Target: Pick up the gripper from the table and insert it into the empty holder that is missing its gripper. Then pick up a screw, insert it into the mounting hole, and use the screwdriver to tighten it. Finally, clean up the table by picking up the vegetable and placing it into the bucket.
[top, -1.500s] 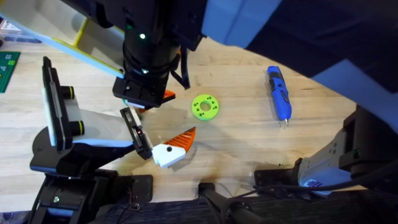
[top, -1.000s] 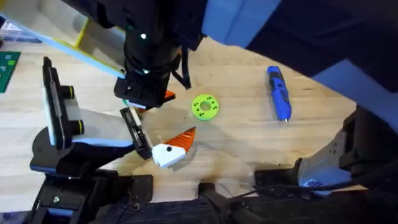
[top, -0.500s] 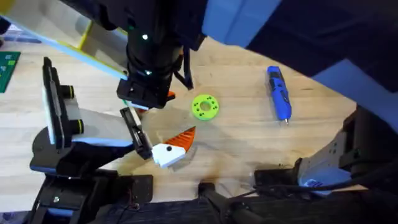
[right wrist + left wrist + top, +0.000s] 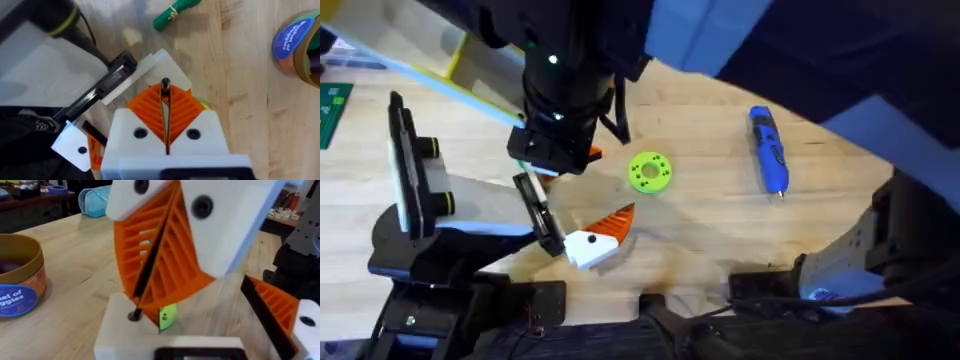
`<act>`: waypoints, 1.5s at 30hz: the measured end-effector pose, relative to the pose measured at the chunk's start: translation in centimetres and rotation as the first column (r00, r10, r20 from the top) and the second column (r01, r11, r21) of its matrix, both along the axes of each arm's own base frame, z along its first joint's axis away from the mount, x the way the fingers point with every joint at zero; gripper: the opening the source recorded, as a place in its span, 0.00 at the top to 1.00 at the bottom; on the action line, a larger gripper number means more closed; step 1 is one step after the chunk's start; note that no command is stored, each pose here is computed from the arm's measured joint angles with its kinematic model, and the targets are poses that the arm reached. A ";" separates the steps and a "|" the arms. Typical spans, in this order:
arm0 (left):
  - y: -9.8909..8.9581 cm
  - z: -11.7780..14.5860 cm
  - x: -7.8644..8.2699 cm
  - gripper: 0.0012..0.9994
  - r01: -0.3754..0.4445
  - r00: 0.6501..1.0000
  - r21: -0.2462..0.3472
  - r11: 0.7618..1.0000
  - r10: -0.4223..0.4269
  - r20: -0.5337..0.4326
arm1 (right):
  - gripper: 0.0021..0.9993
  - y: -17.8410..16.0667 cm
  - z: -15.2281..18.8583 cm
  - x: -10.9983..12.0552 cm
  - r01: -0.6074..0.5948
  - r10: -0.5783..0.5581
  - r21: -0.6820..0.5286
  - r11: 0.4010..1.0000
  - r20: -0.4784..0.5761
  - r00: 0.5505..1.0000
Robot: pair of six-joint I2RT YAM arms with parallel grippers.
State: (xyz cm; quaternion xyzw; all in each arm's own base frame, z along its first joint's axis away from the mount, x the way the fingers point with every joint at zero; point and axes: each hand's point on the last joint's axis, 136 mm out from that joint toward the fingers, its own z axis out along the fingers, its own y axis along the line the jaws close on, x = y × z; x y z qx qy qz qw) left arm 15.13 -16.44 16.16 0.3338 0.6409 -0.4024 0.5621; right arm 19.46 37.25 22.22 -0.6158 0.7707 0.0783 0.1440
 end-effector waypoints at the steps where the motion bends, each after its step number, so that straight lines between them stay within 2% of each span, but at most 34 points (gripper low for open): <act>1: 0.0 0.0 0.0 0.01 0.000 1.000 0.000 1.000 0.000 0.000 | 0.99 0.0 0.0 0.0 0.000 0.000 0.000 1.000 0.000 1.000; 45: 0.0 0.0 0.0 0.01 0.000 1.000 0.000 1.000 0.000 0.002 | 0.99 -0.2 0.2 0.5 0.012 -0.012 0.006 1.000 0.001 1.000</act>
